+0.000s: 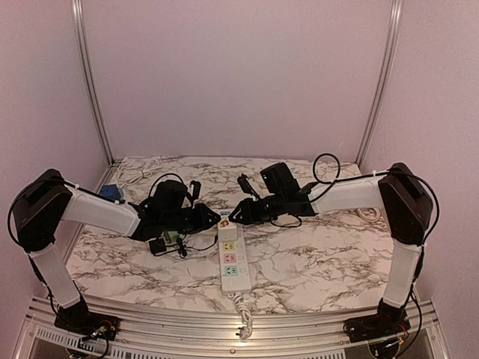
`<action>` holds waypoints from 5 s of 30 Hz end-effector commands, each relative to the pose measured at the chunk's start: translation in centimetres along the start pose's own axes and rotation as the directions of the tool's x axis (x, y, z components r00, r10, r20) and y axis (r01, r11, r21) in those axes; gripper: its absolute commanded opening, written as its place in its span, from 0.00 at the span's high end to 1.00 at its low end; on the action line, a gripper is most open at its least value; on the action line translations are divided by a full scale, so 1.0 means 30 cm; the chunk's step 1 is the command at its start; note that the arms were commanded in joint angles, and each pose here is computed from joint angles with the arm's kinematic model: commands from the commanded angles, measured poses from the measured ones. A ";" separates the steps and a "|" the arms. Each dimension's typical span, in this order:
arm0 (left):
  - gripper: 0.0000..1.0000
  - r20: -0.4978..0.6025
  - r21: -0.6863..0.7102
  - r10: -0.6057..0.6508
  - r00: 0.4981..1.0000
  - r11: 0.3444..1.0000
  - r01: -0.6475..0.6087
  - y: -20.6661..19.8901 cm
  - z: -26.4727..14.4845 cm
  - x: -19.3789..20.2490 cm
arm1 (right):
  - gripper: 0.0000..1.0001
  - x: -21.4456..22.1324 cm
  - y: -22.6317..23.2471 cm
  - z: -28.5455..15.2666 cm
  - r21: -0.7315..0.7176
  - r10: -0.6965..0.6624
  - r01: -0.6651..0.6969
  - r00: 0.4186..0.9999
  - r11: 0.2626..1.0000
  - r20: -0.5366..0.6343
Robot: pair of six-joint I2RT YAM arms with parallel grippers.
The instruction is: Insert the plug
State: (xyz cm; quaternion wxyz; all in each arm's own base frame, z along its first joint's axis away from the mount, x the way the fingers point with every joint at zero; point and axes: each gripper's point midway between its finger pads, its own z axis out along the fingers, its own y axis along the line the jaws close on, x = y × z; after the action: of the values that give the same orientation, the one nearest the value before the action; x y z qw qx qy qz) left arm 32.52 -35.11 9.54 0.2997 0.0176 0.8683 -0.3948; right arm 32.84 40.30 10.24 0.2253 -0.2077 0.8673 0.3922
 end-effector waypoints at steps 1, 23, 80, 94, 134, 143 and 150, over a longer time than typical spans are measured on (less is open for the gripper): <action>0.85 -0.118 -0.100 -0.018 0.993 0.995 0.006 0.121 0.009 0.140 | 0.72 0.154 -0.027 0.064 0.079 -0.042 0.053 0.991 0.995 -0.130; 0.87 -0.189 -0.098 -0.001 0.982 0.995 -0.018 0.122 0.054 0.226 | 0.74 0.356 -0.172 0.096 0.159 -0.001 0.045 0.963 0.986 -0.269; 0.35 0.158 -0.250 0.134 0.978 0.964 -0.091 0.036 -0.306 -0.149 | 0.57 -0.140 0.144 -0.236 0.208 -0.284 0.271 0.958 0.940 0.030; 0.01 0.103 -0.387 0.068 0.992 0.922 -0.023 0.270 -0.379 -0.055 | 0.47 -0.215 0.219 -0.483 0.379 -0.493 0.416 0.860 0.827 0.132; 0.26 -0.084 -0.508 -0.009 0.996 0.860 -0.035 0.447 -0.181 0.022 | 0.48 -0.162 0.204 -0.523 0.373 -0.475 0.388 0.861 0.843 0.179; 0.55 -0.087 -0.510 -0.011 0.996 0.859 -0.035 0.455 -0.179 0.031 | 0.48 -0.160 0.202 -0.519 0.369 -0.472 0.384 0.863 0.846 0.182; 0.72 -0.030 -0.470 0.003 1.000 0.883 -0.017 0.405 -0.182 -0.022 | 0.48 -0.161 0.205 -0.509 0.359 -0.467 0.382 0.865 0.851 0.185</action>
State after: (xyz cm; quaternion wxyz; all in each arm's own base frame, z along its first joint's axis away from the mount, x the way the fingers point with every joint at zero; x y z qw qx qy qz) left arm 33.04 -22.71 3.34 0.2727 -0.0402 0.9476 -0.1613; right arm 30.12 32.59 25.19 0.4462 -0.3050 0.8166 0.2024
